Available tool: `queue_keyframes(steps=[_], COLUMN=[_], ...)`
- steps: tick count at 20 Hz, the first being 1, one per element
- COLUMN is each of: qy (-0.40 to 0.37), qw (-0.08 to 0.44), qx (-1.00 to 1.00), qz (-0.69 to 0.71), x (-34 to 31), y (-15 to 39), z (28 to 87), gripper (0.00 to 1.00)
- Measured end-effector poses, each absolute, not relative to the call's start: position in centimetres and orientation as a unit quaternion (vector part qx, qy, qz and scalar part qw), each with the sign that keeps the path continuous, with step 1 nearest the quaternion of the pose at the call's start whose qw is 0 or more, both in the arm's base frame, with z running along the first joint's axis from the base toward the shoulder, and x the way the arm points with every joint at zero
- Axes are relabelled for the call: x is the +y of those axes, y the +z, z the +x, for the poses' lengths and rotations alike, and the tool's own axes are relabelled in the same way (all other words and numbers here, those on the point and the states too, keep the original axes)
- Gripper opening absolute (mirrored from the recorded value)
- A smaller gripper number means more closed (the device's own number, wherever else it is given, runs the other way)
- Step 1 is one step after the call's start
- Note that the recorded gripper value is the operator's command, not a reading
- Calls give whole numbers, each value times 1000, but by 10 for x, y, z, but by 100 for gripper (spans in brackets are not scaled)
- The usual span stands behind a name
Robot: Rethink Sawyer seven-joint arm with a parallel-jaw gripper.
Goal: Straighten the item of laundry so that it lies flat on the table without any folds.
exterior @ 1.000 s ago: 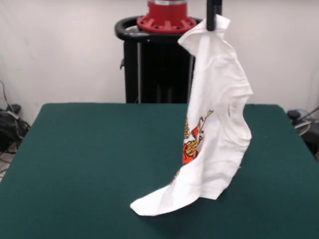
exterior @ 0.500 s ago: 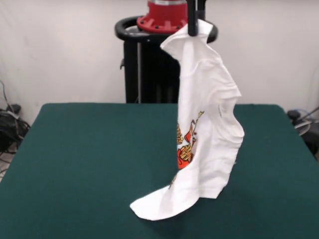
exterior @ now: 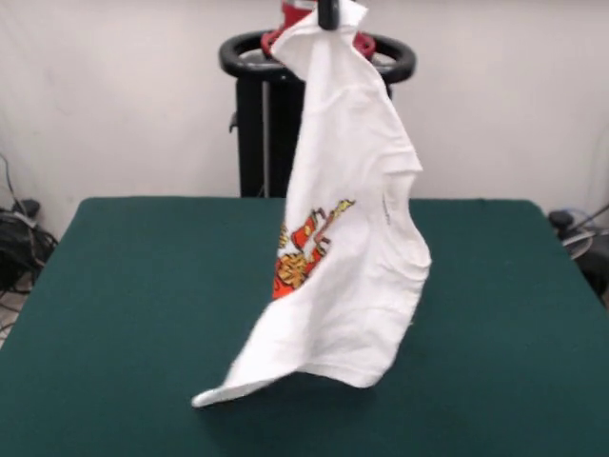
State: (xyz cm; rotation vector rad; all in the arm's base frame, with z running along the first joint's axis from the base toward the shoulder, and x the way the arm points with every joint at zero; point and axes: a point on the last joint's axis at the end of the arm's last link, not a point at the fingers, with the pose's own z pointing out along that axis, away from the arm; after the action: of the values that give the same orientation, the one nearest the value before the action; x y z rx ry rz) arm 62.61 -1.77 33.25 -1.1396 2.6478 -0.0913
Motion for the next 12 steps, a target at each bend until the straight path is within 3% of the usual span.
queue_keyframes(steps=[12], qy=[-43], qw=[122], qx=[910], qz=[-394], x=[-3], y=[378], z=[625], gripper=[0])
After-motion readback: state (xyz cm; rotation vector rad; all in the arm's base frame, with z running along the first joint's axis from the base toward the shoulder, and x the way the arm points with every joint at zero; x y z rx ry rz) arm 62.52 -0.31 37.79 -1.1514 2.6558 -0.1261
